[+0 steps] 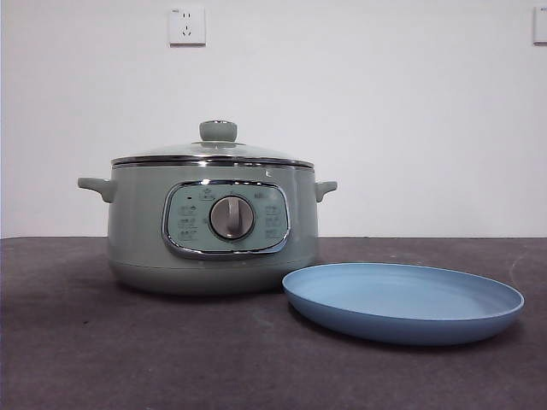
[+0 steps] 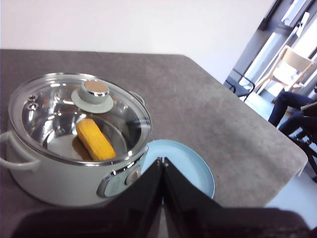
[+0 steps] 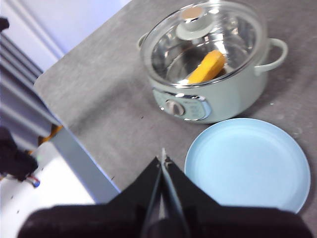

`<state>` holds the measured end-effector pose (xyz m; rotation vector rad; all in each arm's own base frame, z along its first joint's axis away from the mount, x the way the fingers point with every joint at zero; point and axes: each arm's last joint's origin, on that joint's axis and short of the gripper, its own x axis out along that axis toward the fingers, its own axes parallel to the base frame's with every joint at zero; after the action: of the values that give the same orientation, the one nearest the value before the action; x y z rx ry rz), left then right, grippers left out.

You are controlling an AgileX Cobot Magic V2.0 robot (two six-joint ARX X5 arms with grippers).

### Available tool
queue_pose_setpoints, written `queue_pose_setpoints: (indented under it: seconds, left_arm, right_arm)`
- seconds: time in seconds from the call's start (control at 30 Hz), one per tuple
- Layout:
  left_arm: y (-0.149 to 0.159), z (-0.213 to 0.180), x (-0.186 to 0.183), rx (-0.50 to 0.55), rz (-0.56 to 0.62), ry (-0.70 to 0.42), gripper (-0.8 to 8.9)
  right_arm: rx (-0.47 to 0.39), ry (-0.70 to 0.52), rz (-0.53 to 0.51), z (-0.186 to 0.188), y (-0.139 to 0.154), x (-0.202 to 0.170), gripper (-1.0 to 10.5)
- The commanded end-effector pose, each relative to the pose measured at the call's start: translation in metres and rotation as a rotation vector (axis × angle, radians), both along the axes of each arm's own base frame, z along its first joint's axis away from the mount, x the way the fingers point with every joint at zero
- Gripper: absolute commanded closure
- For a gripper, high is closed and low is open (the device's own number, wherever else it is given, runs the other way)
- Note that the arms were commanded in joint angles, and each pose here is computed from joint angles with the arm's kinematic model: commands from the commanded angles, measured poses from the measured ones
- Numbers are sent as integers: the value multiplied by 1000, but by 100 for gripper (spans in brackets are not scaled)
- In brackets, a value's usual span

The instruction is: Take the corn out from the steamer,put the corn on the plate,close the lid

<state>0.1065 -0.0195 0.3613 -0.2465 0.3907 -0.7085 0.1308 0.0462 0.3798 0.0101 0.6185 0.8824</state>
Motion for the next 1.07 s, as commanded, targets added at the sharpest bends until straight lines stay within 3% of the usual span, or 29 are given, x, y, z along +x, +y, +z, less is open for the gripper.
queue_pose_setpoints:
  seconds: [0.03,0.13,0.27,0.3,0.6,0.83,1.07]
  left_arm:
    - [0,1,0,27,-16,-5,815]
    - [0,1,0,26,-16,7,750]
    - [0,0,-1,26,-16,18,302]
    - [0,1,-1,26,-16,17,271]
    - [0,3,9,27,-15,-14,274]
    - [-6,1,47,29,-48,-46,274]
    - [-32,-9,95,57,-75,-85,274]
  right_arm:
    - [-14,-17,31,0,2,1,940]
    - [-14,-14,32,0,3,1,837]
    - [-8,1,17,0,3,1,465]
    - [-8,2,16,0,3,1,388]
    - [-7,1,17,0,3,1,347]
    - [-8,4,17,-1,3,2,347]
    - [-9,3,16,-1,4,5,347]
